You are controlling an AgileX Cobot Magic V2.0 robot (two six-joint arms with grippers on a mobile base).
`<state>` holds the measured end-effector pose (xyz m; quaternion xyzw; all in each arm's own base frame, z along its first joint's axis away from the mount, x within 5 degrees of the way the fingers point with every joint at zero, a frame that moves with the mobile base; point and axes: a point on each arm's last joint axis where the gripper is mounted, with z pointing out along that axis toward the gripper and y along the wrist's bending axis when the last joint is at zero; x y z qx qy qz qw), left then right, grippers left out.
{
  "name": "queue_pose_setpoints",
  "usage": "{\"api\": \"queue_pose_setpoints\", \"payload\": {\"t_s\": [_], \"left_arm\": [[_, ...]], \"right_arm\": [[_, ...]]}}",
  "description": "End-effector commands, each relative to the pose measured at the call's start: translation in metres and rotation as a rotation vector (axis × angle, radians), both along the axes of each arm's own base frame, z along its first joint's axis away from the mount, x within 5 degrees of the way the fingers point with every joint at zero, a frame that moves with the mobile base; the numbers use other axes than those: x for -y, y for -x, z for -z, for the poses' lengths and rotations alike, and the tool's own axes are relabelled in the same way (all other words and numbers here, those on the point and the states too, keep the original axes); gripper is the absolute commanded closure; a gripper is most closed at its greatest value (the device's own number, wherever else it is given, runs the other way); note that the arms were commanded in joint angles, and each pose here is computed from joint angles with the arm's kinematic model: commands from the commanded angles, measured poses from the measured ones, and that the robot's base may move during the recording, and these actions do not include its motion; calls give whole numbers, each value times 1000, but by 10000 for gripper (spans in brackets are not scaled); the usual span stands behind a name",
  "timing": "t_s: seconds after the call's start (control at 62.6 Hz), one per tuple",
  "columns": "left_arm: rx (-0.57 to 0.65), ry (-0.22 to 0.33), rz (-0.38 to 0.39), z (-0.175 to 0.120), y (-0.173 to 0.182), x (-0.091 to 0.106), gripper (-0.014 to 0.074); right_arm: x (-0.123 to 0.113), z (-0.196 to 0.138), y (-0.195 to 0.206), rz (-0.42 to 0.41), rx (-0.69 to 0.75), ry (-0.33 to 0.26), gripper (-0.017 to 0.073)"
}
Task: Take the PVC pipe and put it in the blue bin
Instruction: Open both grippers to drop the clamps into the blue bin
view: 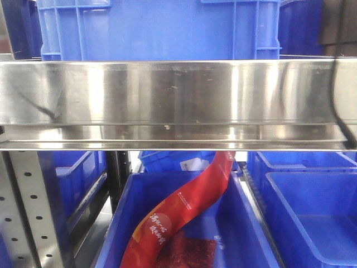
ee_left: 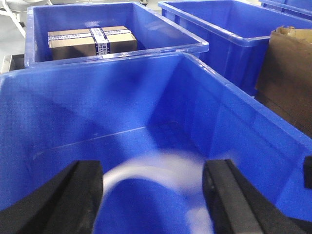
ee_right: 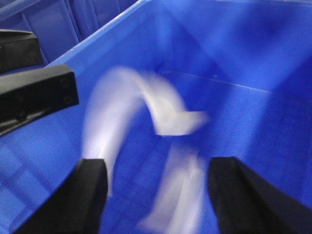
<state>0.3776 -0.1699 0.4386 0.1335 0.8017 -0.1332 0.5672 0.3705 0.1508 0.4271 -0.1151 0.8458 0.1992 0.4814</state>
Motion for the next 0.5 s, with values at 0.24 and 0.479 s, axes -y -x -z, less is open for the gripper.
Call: {"api": "queue_pose_setpoints", "payload": {"t_s": [0.24,0.479], "left_arm": [[-12,-14,-6,-20,16,-7,629],[-32,-25,-11,-27,26,-12,704]], "right_arm": [[3,-15,8,-1,43,-15,699],[5,-13,13,-15,-8,8,727]]}}
